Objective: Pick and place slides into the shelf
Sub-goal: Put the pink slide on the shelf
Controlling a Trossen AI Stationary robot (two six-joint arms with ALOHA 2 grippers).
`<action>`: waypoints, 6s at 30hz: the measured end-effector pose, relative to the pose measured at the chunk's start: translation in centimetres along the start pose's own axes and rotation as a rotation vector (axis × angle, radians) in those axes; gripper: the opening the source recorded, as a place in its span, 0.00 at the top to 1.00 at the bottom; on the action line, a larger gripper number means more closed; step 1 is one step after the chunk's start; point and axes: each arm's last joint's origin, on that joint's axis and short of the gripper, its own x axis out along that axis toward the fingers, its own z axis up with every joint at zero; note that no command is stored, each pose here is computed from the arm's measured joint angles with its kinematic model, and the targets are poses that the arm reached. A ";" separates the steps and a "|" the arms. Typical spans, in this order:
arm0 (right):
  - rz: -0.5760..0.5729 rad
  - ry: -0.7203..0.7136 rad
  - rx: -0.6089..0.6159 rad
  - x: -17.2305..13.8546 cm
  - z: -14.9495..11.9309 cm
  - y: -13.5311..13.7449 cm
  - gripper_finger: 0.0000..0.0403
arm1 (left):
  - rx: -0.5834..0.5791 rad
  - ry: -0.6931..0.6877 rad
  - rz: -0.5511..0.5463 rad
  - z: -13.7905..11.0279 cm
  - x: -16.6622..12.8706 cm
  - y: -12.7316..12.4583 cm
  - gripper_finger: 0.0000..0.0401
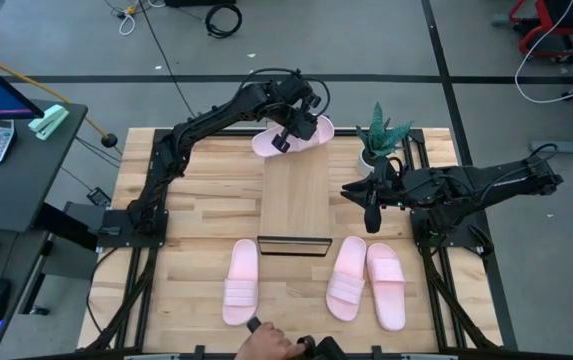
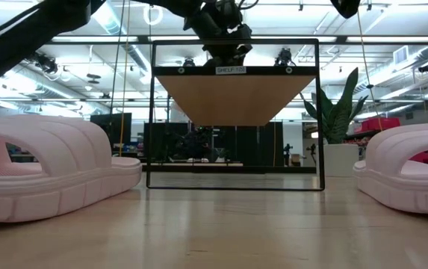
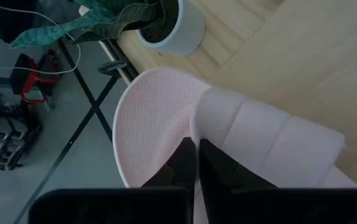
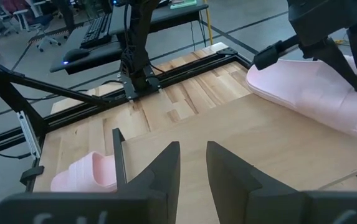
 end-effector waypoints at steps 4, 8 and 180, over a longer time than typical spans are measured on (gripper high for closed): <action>0.000 0.000 0.000 0.0 0.0 0.0 0.79 | -0.015 -0.032 -0.012 0.1 0.0 0.0 0.96; 0.000 0.000 0.000 0.0 0.0 0.0 0.79 | -0.016 -0.037 -0.013 0.1 0.0 0.0 0.95; -0.022 0.043 0.008 0.0 -0.5 -0.2 0.79 | -0.917 0.458 -0.072 0.8 -1.8 -7.1 0.83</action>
